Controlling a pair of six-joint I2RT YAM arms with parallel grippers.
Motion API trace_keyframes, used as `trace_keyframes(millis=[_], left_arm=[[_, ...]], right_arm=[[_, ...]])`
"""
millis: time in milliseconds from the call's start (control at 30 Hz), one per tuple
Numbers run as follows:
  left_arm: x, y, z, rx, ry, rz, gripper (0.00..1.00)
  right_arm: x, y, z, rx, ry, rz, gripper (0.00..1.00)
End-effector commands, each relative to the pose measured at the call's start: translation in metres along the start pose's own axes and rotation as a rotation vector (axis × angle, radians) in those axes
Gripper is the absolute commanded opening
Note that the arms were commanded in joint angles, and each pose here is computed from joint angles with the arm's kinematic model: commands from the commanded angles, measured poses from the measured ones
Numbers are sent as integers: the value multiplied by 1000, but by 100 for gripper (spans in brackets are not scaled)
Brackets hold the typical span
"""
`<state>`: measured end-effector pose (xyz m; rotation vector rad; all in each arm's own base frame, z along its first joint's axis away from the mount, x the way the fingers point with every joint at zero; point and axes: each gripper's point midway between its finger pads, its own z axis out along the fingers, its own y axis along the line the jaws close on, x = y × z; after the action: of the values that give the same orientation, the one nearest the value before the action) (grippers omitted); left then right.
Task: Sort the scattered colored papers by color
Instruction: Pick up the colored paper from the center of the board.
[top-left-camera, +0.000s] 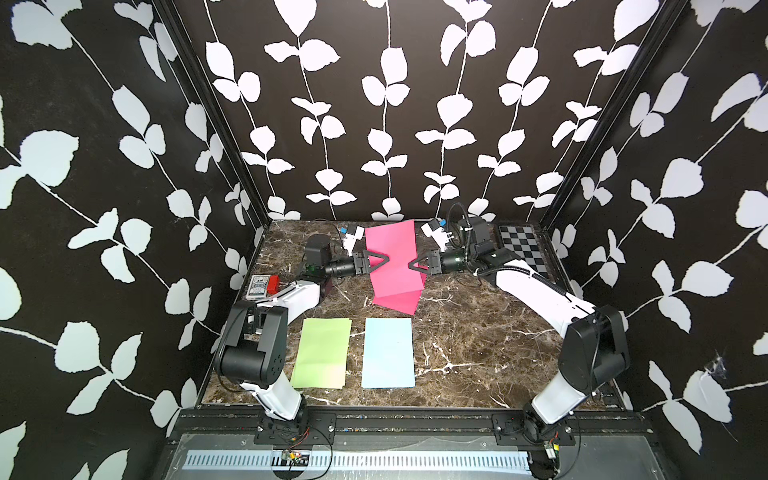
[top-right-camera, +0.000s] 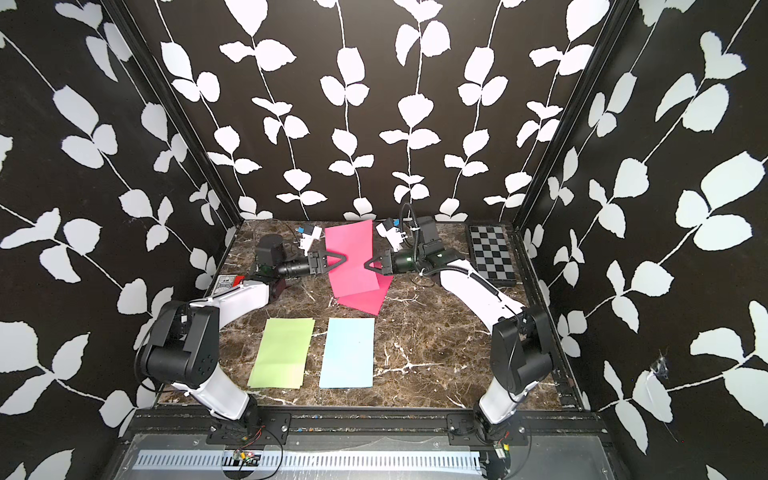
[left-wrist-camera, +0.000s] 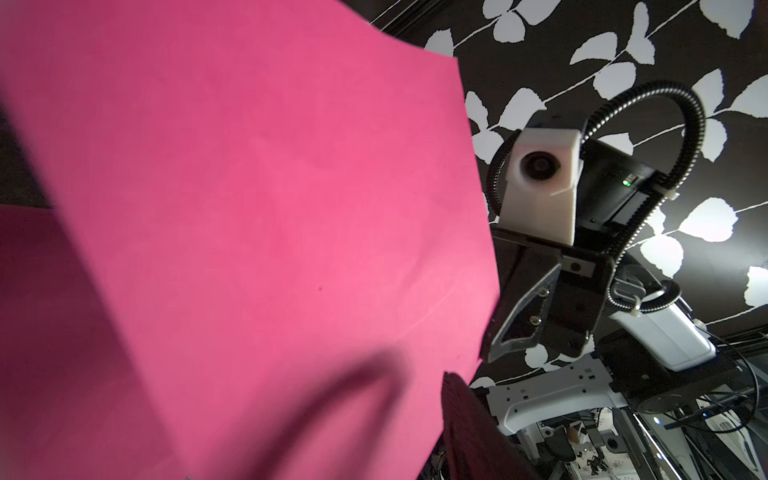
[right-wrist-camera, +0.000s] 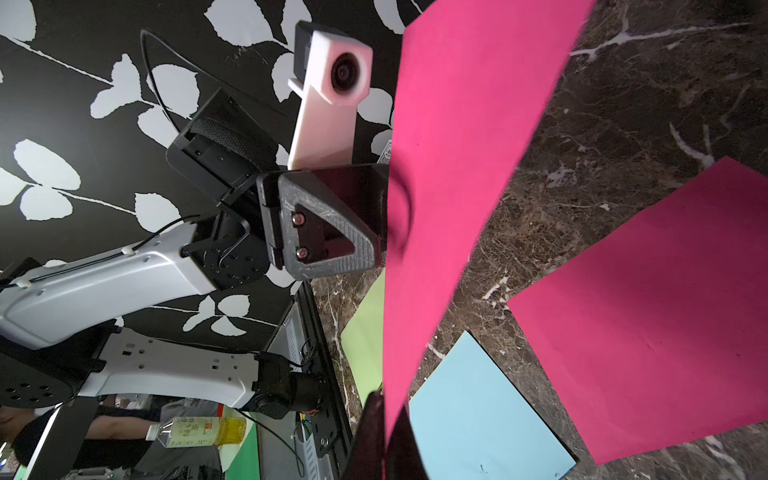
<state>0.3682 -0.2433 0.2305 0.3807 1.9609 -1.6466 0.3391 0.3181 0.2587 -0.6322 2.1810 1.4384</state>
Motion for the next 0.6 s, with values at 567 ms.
trace_keyframes(millis=[567], left_arm=[[-7, -23, -2, 32, -4, 78, 26]], right_arm=[[-1, -14, -8, 22, -25, -2, 0]])
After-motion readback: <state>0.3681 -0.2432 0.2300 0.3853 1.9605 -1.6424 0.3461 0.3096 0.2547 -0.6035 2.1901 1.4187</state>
